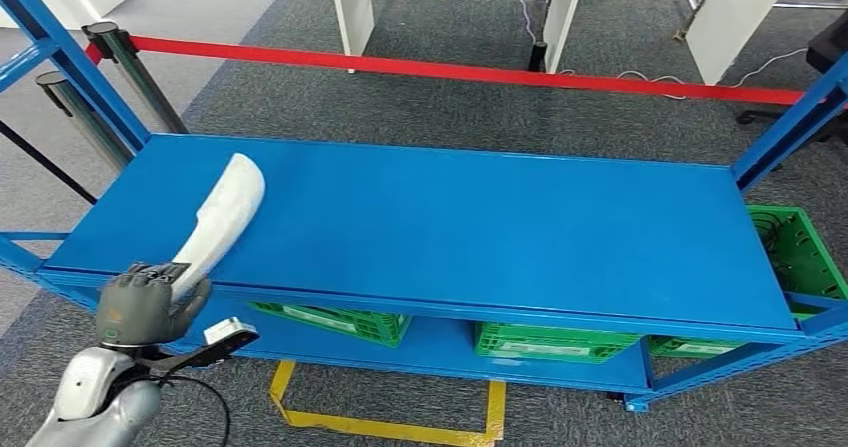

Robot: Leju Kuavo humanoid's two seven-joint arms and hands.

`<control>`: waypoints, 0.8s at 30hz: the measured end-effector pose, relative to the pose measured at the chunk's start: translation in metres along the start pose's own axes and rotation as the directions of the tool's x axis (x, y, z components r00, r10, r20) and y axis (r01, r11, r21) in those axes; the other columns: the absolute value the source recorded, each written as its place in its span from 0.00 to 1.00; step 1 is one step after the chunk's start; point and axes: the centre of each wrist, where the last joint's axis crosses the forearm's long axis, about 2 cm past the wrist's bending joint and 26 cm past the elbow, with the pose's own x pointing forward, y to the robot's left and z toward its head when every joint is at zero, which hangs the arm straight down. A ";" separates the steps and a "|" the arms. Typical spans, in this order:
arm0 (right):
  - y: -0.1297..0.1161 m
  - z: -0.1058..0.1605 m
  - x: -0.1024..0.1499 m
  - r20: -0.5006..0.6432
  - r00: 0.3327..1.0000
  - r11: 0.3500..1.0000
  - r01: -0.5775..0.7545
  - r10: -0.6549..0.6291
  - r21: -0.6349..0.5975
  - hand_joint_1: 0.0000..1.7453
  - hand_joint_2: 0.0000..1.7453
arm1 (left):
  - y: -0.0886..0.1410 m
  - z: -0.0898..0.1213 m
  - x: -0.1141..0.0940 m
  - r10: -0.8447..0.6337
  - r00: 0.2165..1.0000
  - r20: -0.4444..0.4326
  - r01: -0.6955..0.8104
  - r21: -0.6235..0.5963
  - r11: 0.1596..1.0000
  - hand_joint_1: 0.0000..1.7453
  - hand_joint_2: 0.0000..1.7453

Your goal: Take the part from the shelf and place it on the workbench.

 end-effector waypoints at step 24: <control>0.009 0.003 -0.002 -0.021 1.000 0.996 0.016 -0.018 -0.092 0.00 1.00 | 0.059 0.057 0.093 0.559 0.824 0.091 -0.551 0.359 0.753 1.00 1.00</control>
